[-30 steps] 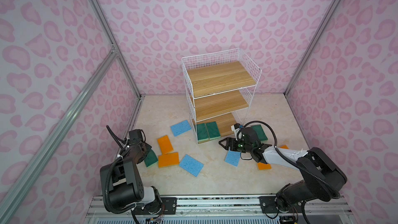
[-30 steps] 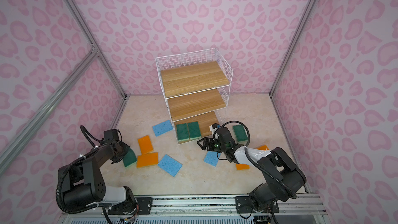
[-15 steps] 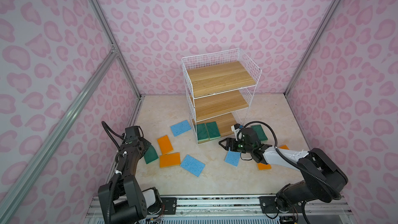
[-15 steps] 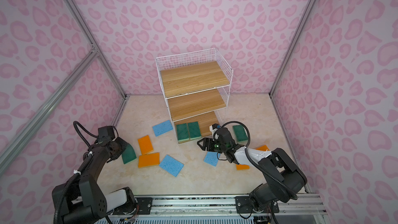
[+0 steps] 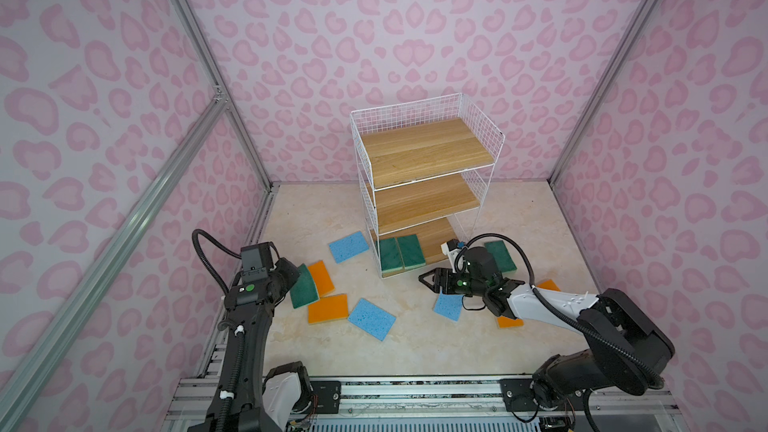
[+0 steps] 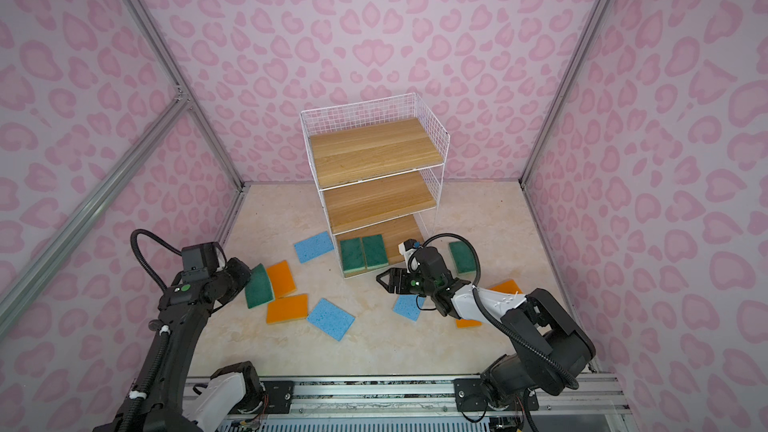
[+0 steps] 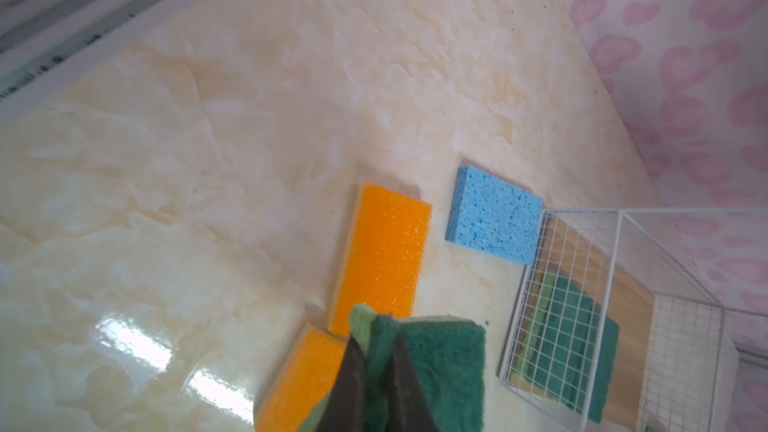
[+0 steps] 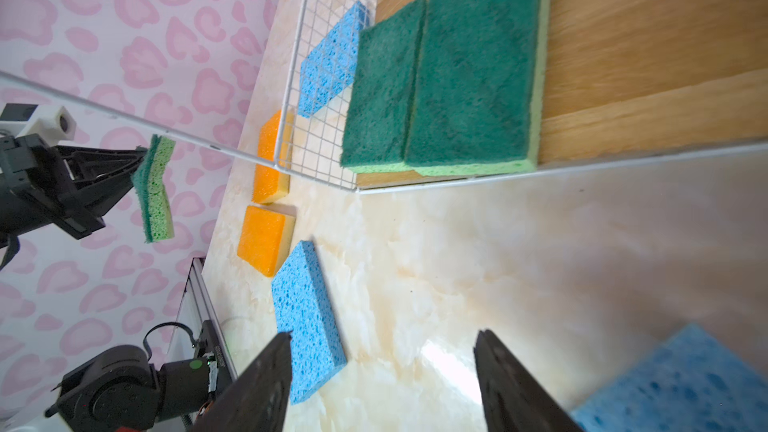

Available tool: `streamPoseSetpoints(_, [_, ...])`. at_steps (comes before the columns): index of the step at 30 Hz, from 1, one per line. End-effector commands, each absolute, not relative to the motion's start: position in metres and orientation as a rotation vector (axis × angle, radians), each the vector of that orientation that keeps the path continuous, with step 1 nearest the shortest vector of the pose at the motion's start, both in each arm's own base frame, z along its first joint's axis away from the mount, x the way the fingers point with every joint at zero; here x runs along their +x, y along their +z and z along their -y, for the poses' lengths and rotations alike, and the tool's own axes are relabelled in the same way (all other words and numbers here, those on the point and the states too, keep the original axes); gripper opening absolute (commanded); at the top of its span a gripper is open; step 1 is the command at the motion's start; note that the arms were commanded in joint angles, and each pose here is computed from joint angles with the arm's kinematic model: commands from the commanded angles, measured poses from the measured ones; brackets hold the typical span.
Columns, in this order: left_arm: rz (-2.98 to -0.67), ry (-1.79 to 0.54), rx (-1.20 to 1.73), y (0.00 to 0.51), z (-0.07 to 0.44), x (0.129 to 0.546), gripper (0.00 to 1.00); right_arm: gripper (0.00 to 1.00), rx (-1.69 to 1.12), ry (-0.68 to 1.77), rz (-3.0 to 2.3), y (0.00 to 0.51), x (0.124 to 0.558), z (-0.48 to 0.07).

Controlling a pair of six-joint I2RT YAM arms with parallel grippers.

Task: Place and organize the cleaning sponges onto the shelf
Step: 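Lift the green sponge with the left gripper toward the right gripper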

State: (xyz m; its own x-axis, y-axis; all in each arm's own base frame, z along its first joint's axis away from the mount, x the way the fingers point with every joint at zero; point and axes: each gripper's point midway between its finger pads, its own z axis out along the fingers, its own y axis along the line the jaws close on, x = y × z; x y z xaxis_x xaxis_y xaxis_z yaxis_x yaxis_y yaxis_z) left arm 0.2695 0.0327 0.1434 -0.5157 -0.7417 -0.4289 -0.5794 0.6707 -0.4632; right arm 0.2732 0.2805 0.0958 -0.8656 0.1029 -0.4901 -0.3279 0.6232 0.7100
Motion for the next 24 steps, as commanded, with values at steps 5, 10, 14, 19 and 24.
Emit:
streamPoseSetpoints(5, [-2.278, -0.515, -1.005, 0.133, 0.017, 0.277, 0.03, 0.7, -0.239, 1.262, -2.218, 0.118, 0.245, -0.309])
streamPoseSetpoints(10, [-2.28, -0.538, -0.954, 0.135, 0.039, 0.286, 0.03, 0.7, -0.264, 1.359, -2.137, 0.132, 0.22, -0.339])
streamPoseSetpoints(14, [-2.284, -0.564, -0.932, 0.134, 0.053, 0.291, 0.03, 0.63, -0.285, 1.454, -2.109, 0.142, 0.214, -0.366])
streamPoseSetpoints(19, [-2.273, -0.597, -0.936, 0.131, 0.067, 0.298, 0.03, 0.61, -0.289, 1.471, -2.09, 0.146, 0.214, -0.387])
streamPoseSetpoints(24, [-2.255, -0.609, -0.939, 0.134, 0.073, 0.301, 0.03, 0.62, -0.281, 1.466, -2.09, 0.146, 0.216, -0.401])
